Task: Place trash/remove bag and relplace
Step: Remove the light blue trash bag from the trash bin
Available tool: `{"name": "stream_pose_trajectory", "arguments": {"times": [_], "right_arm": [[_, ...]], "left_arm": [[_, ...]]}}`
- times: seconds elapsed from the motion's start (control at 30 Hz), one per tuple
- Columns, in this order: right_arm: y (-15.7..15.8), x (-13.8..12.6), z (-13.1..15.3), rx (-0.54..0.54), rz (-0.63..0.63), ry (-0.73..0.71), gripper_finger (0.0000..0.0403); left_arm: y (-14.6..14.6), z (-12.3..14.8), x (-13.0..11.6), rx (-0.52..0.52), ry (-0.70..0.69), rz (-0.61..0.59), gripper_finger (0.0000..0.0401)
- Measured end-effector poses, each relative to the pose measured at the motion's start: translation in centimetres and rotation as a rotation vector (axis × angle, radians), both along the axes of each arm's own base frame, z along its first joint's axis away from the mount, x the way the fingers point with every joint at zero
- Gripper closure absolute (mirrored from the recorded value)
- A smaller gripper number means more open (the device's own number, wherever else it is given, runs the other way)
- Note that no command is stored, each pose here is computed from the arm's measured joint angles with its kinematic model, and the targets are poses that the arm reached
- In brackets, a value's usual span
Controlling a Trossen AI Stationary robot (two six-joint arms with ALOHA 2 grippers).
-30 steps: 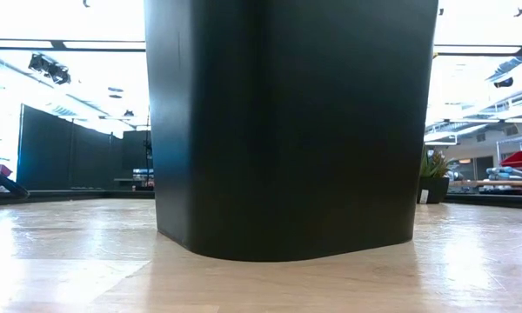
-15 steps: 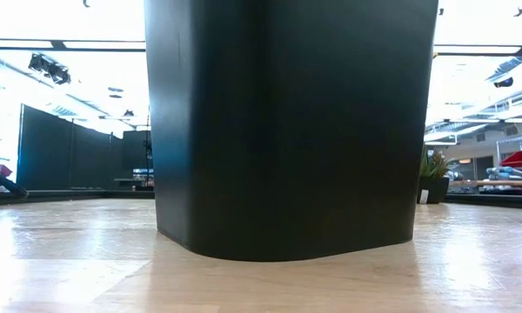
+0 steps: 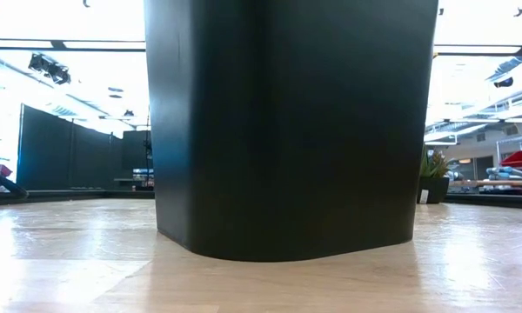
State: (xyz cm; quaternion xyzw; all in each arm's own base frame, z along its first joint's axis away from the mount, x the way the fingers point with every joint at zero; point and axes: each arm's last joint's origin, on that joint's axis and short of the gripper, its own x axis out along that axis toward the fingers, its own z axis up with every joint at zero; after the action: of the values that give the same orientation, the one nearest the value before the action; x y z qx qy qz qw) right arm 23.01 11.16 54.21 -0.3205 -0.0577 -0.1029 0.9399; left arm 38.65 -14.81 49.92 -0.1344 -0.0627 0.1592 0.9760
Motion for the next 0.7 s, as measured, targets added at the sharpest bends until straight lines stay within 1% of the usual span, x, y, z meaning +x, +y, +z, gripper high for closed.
{"name": "stream_pose_trajectory", "arguments": {"times": [0.13,0.2,0.27,0.47,0.6,0.7], "right_arm": [[0.5,-0.2,-0.5,-0.033,0.004,0.053,0.0403],[0.4,-0.2,-0.8,-0.038,-0.018,0.080,0.0403],[0.2,-0.3,-0.9,-0.038,-0.059,0.101,0.0403],[0.2,-0.3,-0.8,-0.027,-0.052,0.088,0.0403],[0.0,-0.3,-0.6,-0.025,-0.099,0.076,0.0403],[-0.1,-0.5,-0.3,-0.026,-0.100,0.056,0.0403]], "left_arm": [[-0.4,0.3,-0.5,0.031,0.008,0.081,0.0334],[-0.5,0.4,-0.7,0.054,0.020,0.110,0.0334],[-0.6,0.5,-0.8,0.069,0.022,0.110,0.0332],[-0.5,0.5,-0.8,0.076,0.029,0.110,0.0308],[-0.7,0.3,-0.9,0.086,0.048,0.105,0.0288],[-1.1,0.1,-1.0,0.099,0.072,0.099,0.0279]]}}
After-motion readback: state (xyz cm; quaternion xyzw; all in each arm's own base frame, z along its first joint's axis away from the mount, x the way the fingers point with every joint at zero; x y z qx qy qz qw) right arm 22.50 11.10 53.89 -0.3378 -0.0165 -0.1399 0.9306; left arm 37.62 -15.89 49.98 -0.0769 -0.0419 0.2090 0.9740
